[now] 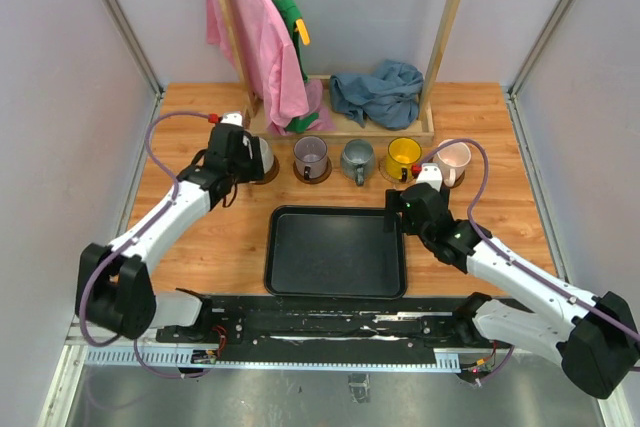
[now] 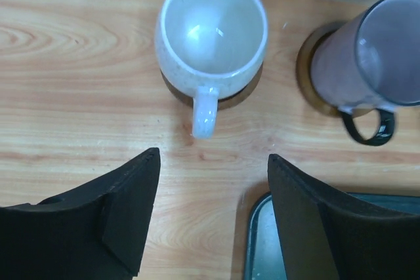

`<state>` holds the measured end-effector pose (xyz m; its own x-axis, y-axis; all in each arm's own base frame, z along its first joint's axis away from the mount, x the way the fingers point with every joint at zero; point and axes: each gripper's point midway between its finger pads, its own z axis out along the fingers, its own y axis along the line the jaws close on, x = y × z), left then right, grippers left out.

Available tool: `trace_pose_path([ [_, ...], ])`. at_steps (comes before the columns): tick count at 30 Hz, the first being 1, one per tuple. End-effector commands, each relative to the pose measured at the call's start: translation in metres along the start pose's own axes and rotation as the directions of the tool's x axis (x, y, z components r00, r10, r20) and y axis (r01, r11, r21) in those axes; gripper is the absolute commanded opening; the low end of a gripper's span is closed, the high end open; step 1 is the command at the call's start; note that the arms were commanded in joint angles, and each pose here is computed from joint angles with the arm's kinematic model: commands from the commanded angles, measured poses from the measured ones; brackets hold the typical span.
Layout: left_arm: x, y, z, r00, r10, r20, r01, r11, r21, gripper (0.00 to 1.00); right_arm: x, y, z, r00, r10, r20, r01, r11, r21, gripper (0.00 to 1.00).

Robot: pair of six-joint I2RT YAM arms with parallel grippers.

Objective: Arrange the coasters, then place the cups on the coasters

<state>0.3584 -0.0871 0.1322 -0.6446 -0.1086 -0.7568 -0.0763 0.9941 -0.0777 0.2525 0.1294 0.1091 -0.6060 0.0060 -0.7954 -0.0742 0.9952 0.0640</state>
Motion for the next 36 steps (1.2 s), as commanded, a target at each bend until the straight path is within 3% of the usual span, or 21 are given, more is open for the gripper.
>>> trace_pose_path([
  [1, -0.046, 0.001, -0.033, 0.985, -0.064, 0.158, 0.062, 0.998, 0.015, 0.73, -0.008, -0.002, 0.002, 1.000, 0.023, 0.021, -0.023, 1.000, 0.012, 0.98],
  [6, -0.061, 0.024, -0.032, 0.971, -0.076, 0.226, 0.104, 0.988, -0.116, 0.75, -0.018, -0.004, -0.002, 0.999, 0.016, 0.044, -0.017, 1.000, 0.022, 0.98],
  [11, -0.064, 0.020, -0.028, 0.962, -0.109, 0.250, 0.135, 0.987, -0.089, 0.68, -0.036, -0.027, -0.015, 0.993, -0.011, 0.117, -0.003, 0.992, 0.123, 0.98],
  [16, -0.069, 0.030, -0.042, 0.942, -0.121, 0.313, 0.163, 0.980, -0.110, 0.68, -0.061, -0.063, -0.039, 0.975, -0.045, 0.218, -0.013, 0.966, 0.260, 0.98],
  [22, -0.073, 0.050, -0.071, 0.916, -0.132, 0.379, 0.202, 0.968, -0.151, 0.70, -0.071, -0.131, -0.070, 0.931, 0.103, 0.349, -0.259, 0.862, 0.437, 0.98],
  [28, -0.071, 0.053, -0.103, 0.877, -0.187, 0.443, 0.241, 0.968, -0.069, 0.73, -0.066, -0.176, -0.109, 0.817, 0.239, 0.524, -0.501, 0.743, 0.443, 0.98],
  [32, -0.059, 0.052, -0.114, 0.879, -0.201, 0.433, 0.237, 0.971, -0.030, 0.77, -0.064, -0.184, -0.125, 0.778, 0.247, 0.578, -0.546, 0.721, 0.428, 0.98],
  [36, -0.040, 0.049, -0.112, 0.906, -0.205, 0.370, 0.227, 0.974, -0.015, 0.79, -0.059, -0.187, -0.131, 0.794, 0.245, 0.557, -0.538, 0.711, 0.453, 0.98],
])
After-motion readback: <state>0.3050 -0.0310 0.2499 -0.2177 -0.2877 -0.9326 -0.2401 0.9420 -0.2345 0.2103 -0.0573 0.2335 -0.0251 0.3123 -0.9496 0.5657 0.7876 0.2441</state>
